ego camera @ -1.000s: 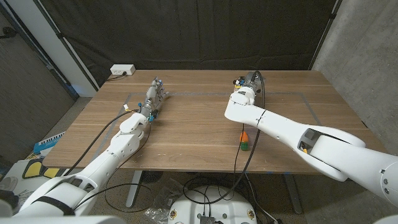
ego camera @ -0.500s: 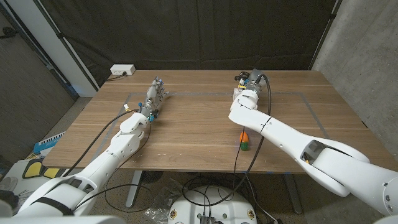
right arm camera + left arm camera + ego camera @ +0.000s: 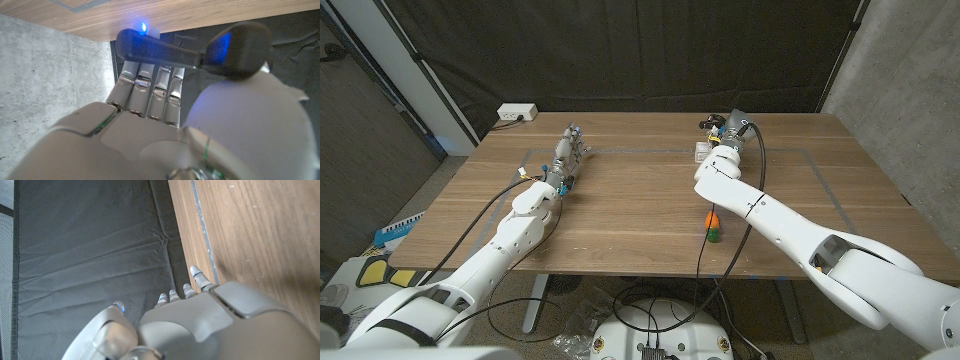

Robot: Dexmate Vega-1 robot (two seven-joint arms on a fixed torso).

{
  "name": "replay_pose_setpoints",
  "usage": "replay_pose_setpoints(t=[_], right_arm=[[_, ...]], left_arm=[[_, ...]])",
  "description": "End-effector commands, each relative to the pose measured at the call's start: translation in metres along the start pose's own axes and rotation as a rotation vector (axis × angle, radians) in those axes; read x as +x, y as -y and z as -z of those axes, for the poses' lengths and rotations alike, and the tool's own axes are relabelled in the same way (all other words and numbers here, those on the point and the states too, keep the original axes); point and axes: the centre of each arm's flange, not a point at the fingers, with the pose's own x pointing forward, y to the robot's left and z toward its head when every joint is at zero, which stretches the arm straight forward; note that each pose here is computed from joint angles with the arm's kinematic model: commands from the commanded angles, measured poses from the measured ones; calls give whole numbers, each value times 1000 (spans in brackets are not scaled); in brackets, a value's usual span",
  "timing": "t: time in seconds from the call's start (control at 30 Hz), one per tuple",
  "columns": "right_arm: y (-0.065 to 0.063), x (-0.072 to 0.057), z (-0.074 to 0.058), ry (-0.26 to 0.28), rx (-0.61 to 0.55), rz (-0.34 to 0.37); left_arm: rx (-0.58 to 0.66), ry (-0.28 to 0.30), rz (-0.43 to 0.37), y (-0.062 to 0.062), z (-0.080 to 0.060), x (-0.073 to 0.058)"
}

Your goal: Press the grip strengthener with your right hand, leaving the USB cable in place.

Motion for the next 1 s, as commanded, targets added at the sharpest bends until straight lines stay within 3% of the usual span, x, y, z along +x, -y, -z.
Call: replay_pose_setpoints(t=[0.03,0.6,1.0], right_arm=[[4,1,5,10,68,-3],[8,3,7,63,106,10],[11,3,11,138,121,16]], left_arm=[[-1,7,-2,-1,-1,-1],[3,13,-3,-2,-4,-3],[11,17,1,-1,-7,-3]])
